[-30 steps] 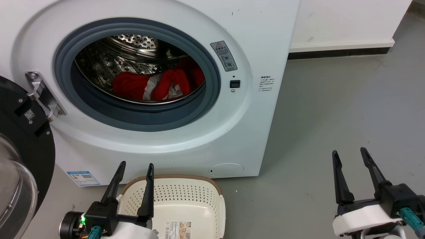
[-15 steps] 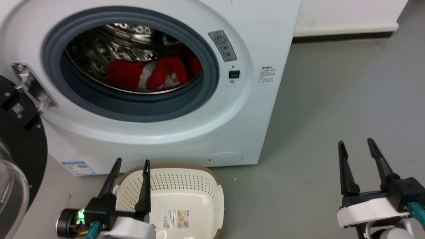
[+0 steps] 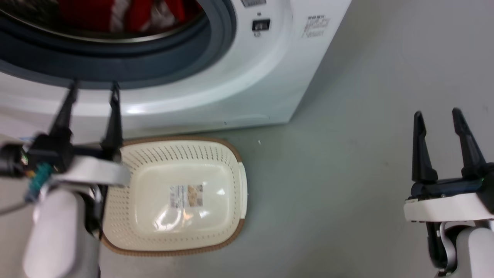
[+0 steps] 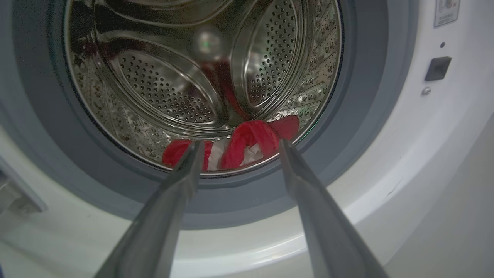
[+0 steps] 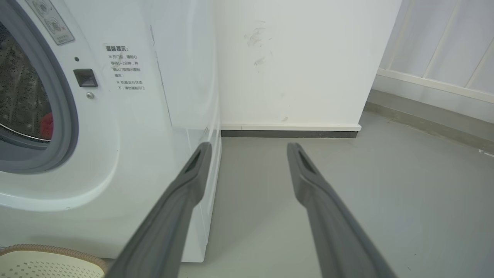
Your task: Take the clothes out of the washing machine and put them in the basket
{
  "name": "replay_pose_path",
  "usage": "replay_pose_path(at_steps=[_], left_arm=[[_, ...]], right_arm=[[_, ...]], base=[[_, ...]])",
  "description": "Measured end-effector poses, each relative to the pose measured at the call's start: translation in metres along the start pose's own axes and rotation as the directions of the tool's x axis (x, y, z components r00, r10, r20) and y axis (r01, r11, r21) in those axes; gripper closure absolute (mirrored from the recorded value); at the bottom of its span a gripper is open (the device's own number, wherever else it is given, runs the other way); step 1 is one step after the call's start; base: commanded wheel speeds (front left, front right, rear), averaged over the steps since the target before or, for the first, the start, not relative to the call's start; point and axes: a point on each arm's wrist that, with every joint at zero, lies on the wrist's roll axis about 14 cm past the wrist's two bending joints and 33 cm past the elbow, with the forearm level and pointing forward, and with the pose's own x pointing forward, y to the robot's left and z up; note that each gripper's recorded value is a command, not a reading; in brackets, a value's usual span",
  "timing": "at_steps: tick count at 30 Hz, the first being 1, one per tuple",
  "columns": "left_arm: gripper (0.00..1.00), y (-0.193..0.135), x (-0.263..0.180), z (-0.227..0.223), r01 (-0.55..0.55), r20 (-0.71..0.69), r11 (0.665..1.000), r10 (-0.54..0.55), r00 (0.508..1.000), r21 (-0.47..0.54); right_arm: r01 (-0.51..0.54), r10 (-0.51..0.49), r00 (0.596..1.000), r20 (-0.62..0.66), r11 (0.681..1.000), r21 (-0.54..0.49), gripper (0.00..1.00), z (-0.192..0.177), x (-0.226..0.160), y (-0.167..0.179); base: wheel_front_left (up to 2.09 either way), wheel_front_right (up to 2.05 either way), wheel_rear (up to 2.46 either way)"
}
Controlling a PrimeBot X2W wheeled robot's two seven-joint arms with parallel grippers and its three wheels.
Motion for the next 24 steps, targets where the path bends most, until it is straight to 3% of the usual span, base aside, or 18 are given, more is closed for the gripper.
replay_pose_path(at_steps=[7, 15, 24], left_arm=[[0.00, 0.010, 0.092, -0.040, 0.088, -0.109, 0.996, -0.084, 0.990, 0.033], [0.00, 0.015, 0.178, -0.078, 0.174, -0.350, 0.983, -0.141, 0.926, 0.064], [0.00, 0.051, 0.237, -0.120, 0.129, -0.577, 0.982, -0.027, 0.816, 0.137]], right_arm=[[0.053, -0.054, 0.991, -0.123, 0.999, -0.010, 0.00, -0.054, 0.010, -0.019], [0.047, -0.044, 0.981, -0.190, 0.999, 0.008, 0.00, -0.088, 0.017, -0.017], [0.024, -0.016, 0.960, -0.281, 0.999, 0.024, 0.00, -0.123, 0.009, -0.007]], base=[[0.00, 0.00, 0.00], [0.00, 0.00, 0.00], [0.00, 0.00, 0.00]])
